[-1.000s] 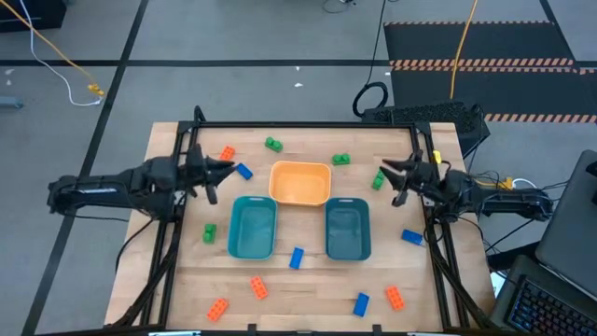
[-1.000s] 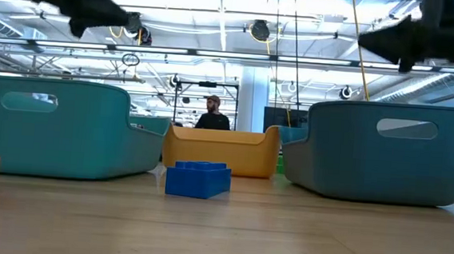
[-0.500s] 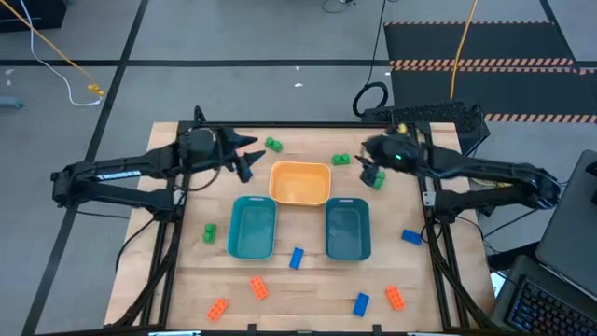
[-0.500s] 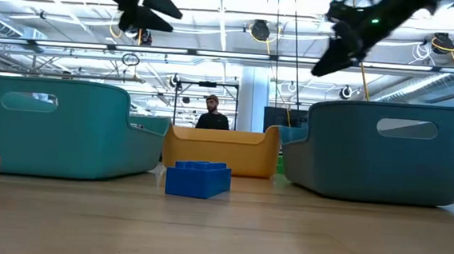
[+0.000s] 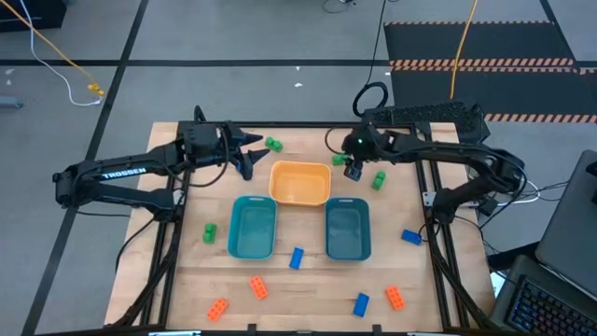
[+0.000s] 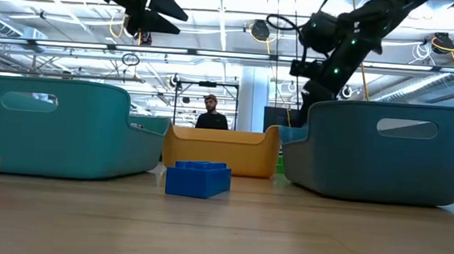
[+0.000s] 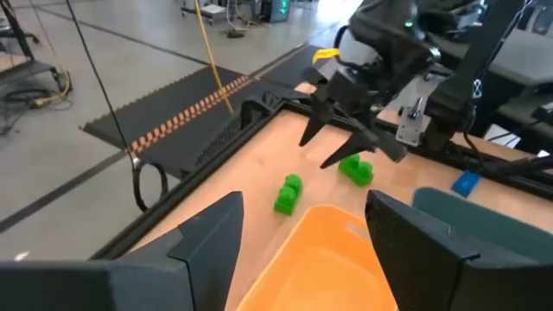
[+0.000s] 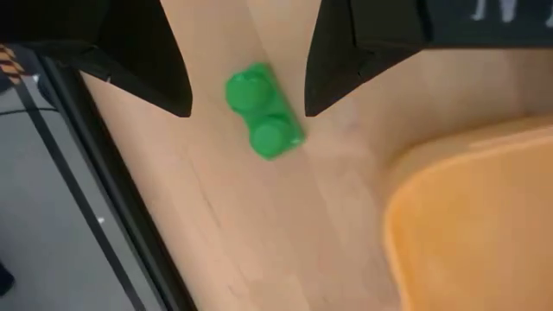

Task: Sort & place blocks by color
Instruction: Put the green game piece into the yellow bin

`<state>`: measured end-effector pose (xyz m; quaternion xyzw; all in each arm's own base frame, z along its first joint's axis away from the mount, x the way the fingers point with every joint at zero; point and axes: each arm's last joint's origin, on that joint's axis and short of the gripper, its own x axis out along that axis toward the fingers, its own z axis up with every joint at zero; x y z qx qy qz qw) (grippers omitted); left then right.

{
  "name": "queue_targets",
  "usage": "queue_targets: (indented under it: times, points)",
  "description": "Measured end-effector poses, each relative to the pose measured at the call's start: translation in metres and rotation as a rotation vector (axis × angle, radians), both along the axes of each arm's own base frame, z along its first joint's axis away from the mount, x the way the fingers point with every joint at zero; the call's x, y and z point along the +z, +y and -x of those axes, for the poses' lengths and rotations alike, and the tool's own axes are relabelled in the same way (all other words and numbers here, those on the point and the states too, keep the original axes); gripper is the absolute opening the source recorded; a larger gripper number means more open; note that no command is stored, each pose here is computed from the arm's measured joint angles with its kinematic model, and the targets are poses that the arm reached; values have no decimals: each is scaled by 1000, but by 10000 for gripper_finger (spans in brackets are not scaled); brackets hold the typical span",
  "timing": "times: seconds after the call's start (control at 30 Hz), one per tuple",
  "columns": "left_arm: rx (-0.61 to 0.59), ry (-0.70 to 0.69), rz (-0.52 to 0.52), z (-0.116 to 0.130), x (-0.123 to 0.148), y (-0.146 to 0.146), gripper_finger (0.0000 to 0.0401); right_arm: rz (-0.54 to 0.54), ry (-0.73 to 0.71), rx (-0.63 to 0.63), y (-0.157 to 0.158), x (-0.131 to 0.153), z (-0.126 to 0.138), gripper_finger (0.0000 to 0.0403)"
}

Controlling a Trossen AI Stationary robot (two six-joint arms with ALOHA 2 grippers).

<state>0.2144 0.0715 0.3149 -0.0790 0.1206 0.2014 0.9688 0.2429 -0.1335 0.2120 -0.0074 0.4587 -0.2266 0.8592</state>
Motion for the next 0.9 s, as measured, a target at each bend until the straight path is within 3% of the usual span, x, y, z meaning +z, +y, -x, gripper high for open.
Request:
queue_targets:
  times: [0.3, 0.5, 0.73, 0.9]
  points:
    - [8, -63, -60, -1, 8, 1, 244, -134, 30, 57, -17, -19, 4, 224]
    - [-6, -77, -75, -2, 4, 1, 243, -163, 103, 42, -31, -36, 6, 224]
    - [-22, -22, -45, -2, -3, -3, 243, -180, 96, 23, -52, -32, -6, 224]
    - [-44, 0, -57, -3, -5, -7, 243, -246, 187, 33, -54, -47, -12, 224]
